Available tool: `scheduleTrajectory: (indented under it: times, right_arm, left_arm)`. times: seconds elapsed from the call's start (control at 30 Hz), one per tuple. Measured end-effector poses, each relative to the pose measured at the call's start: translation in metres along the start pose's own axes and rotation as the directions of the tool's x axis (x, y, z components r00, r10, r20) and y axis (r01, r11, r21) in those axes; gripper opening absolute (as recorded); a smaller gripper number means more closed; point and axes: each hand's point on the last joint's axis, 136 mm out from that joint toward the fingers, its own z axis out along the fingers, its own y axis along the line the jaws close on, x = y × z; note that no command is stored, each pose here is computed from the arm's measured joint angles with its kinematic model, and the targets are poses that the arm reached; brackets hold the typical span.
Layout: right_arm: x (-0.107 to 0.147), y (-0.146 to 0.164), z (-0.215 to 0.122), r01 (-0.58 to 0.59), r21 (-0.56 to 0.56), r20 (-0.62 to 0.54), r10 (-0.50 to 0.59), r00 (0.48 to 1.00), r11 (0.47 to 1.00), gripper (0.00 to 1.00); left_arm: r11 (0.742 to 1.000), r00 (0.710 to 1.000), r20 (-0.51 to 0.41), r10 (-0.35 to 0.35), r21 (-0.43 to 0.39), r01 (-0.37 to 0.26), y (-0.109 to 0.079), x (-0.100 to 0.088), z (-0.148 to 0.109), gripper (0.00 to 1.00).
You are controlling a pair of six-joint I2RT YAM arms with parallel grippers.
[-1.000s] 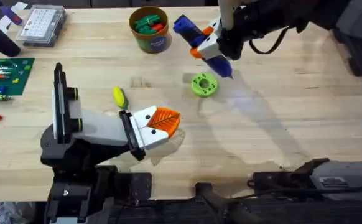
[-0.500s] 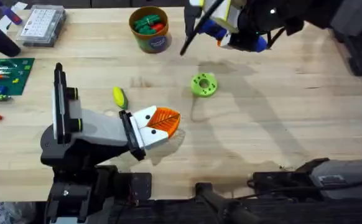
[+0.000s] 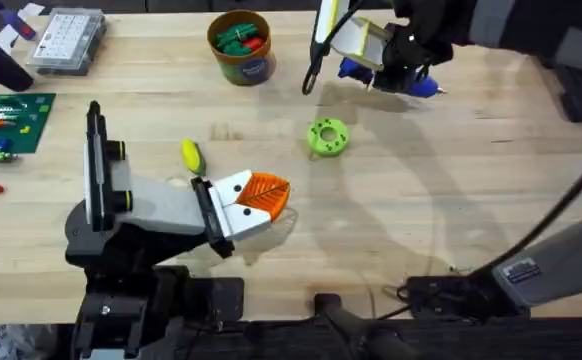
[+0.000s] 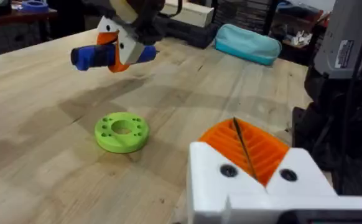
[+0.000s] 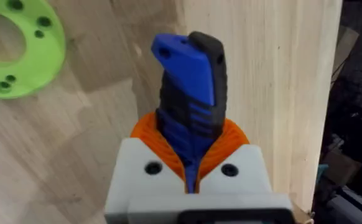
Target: Pick up the gripper from the table and insert it into the empty holder that is missing its gripper. Then pick up a screw, insert it into the mounting hole, and use the screwdriver to tighten it. Finally, clean up the table by picking up the vegetable and placing it into the bucket.
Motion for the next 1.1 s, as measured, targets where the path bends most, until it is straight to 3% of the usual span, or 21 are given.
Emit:
scheduleTrajectory:
  times: [0.43, 1.07, 1.1]
  right_arm:
    - [0.024, 0.019, 0.048, 0.156, -0.110, -0.067, -0.164, 0.984, 0.982, 0.036]
    - [0.026, 0.025, 0.054, 0.173, -0.134, -0.072, -0.184, 0.980, 0.976, 0.028]
    - [0.026, 0.025, 0.054, 0.170, -0.134, -0.073, -0.181, 0.981, 0.976, 0.099]
  left_arm:
    - [1.000, 1.000, 0.000, 0.000, 0.000, 0.000, 0.000, 0.000, 0.000, 0.016]
    - [1.000, 1.000, 0.000, -0.001, 0.000, 0.001, 0.000, 0.000, 0.000, 0.006]
    - [1.000, 1.000, 0.000, 0.003, 0.000, -0.003, 0.000, 0.000, 0.000, 0.061]
